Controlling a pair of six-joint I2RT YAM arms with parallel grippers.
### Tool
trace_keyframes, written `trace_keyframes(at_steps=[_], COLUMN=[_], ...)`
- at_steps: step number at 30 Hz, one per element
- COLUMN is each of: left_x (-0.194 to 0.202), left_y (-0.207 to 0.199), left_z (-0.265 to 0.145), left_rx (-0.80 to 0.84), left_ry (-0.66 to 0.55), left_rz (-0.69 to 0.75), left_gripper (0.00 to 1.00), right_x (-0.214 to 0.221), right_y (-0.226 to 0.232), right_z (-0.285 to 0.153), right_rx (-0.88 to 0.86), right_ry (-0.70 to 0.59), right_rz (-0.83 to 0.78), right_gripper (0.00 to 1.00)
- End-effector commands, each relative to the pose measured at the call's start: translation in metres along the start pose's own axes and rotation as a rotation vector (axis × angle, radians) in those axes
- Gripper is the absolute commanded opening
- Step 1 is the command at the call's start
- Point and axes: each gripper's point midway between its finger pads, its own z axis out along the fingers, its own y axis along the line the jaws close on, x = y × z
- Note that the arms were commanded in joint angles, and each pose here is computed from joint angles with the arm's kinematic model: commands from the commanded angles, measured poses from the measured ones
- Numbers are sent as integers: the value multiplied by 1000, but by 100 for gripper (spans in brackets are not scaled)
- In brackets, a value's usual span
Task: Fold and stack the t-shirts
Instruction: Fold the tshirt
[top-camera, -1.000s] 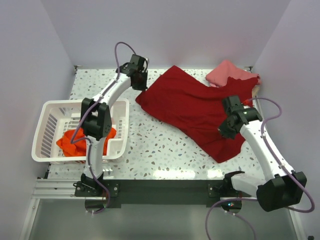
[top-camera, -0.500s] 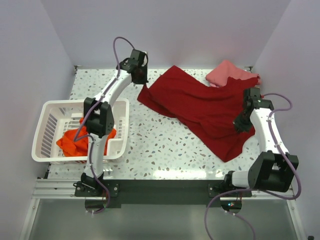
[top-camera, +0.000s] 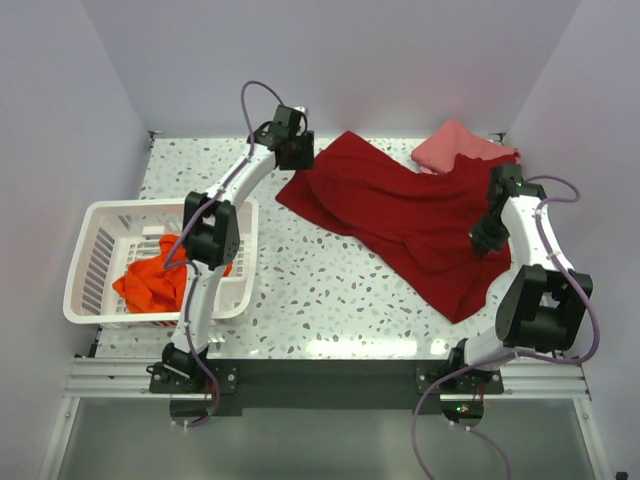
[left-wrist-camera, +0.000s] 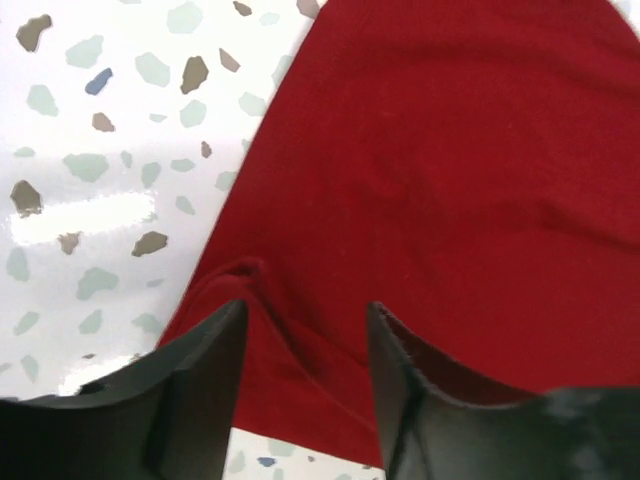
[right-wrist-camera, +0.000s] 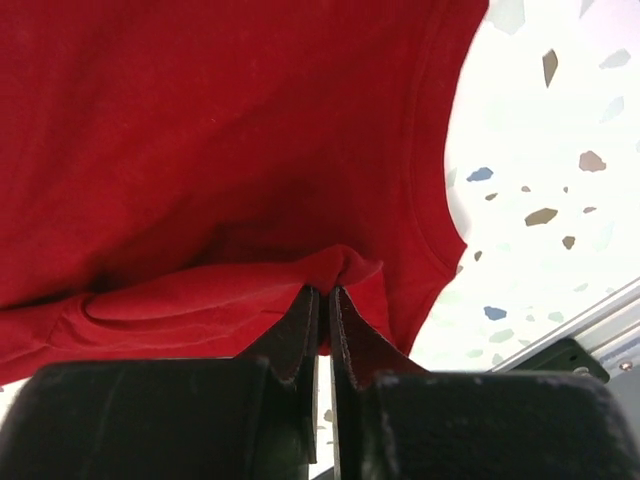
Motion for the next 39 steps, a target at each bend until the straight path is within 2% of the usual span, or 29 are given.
trace_keyframes(at_steps=[1, 2, 3, 5, 7, 11, 14, 16, 21, 27, 33, 35, 36, 38, 39], left_x=[-45, -47, -47, -35, -18, 7, 25, 36, 61, 87, 100, 103, 106, 107, 107], left_y=[-18, -16, -9, 9, 34, 61, 67, 70, 83, 86, 86, 79, 77, 72, 69], left_z=[-15, -21, -22, -23, -20, -15, -7, -3, 7, 14, 16, 17, 18, 17, 16], left_rx=[84, 80, 65, 6, -57, -119, -129, -138, -186, -181, -182, -159, -152, -137, -134], left_ry=[-137, -143, -142, -110, -59, 33, 90, 126, 206, 284, 309, 314, 319, 320, 316], left_rz=[7, 5, -2, -13, -28, -17, 10, 12, 28, 30, 33, 41, 44, 49, 53], left_gripper=[59, 76, 82, 92, 95, 92, 85, 79, 75, 66, 63, 56, 48, 39, 32], right_x=[-29, -31, -34, -40, -39, -26, -4, 11, 39, 50, 58, 60, 63, 65, 65], right_y=[12, 12, 12, 14, 19, 22, 18, 11, -3, -14, -22, -23, -24, -26, -28], right_z=[-17, -18, -21, -27, -31, -38, -32, -27, -14, -18, -20, -18, -18, -17, -18], right_rx=[-52, -54, -54, -68, -97, -161, -182, -172, -145, -136, -125, -122, -121, -115, -113], right_ry=[-73, -70, -75, -83, -77, -58, -11, 11, 68, 61, 55, 59, 64, 65, 61], right_rz=[0, 0, 6, 15, 22, 39, 38, 31, 21, 29, 27, 31, 30, 28, 24], right_gripper=[4, 33, 46, 64, 73, 75, 76, 77, 77, 78, 78, 78, 78, 78, 78])
